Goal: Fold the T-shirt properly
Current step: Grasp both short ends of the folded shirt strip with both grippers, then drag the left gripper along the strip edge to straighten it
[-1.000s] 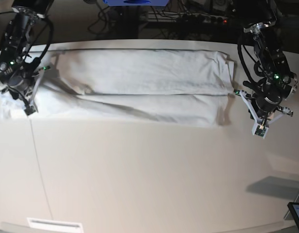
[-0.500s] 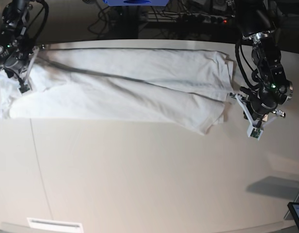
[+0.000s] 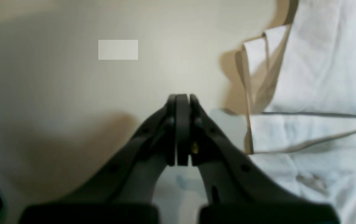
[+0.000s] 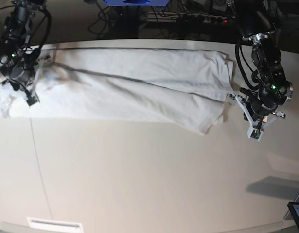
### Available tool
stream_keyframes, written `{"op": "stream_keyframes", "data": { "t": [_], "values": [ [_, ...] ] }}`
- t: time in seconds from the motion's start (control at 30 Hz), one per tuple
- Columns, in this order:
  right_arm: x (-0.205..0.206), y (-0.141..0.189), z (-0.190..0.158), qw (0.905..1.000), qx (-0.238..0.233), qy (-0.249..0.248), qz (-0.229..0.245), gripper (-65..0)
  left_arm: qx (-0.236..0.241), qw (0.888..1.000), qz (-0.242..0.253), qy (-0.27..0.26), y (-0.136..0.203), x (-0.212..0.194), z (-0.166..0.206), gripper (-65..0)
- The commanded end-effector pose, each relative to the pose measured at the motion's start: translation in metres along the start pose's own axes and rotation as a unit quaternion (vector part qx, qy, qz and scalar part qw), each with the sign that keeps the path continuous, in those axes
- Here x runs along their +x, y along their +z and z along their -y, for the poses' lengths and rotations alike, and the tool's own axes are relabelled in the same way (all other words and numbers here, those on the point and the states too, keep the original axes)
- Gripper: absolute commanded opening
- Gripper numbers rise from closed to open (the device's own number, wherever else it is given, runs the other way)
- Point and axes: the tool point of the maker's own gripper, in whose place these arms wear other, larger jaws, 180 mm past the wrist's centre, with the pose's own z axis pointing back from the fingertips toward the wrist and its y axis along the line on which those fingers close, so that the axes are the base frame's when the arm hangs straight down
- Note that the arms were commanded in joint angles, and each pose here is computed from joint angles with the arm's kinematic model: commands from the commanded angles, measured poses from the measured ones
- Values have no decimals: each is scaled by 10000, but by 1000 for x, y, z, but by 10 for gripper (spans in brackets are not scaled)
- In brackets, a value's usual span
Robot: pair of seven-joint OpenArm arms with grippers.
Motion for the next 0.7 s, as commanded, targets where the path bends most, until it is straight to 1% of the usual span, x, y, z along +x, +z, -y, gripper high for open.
{"op": "stream_keyframes", "data": {
  "t": [0.0, 0.1, 0.17, 0.37, 0.4, 0.47, 0.53, 0.57, 0.6, 0.63, 0.67],
  "values": [
    [9, 4, 4, 9998, -94, 113, 106, -649, 131, 9997, 213, -18, 6, 13, -9, -650],
    [29, 4, -5, 9990, -10, 323, 307, -649, 133, 9997, 192, -9, 6, 11, -10, -650],
    [35, 4, -8, 9986, 23, 389, 368, -649, 133, 9998, 177, -8, 6, 10, -9, -650],
    [47, 5, 0, 9981, -60, 335, 513, -649, 163, 9996, 224, -8, 7, 13, -12, -650],
    [47, 5, 3, 9981, -124, 344, 488, -649, 173, 9996, 243, -17, 8, 15, -12, -650],
    [40, 1, 8, 9986, -246, 364, 295, -647, 205, 9993, 308, -38, 11, 19, -13, -650],
    [41, -3, 11, 9982, -342, 396, 283, -646, 261, 9984, 498, -99, 17, 32, -14, -650],
    [40, -5, 12, 9982, -350, 404, 276, -634, 274, 9978, 594, -103, 20, 38, -13, -648],
    [39, -7, 11, 9983, -331, 405, 254, -606, 269, 9972, 699, -80, 23, 43, -12, -647],
    [37, -9, 11, 9985, -310, 394, 215, -570, 238, 9962, 834, -62, 27, 51, -10, -645],
    [35, -11, 10, 9987, -286, 391, 170, -512, 178, 9949, 993, -40, 31, 60, -9, -633]
  ]
}}
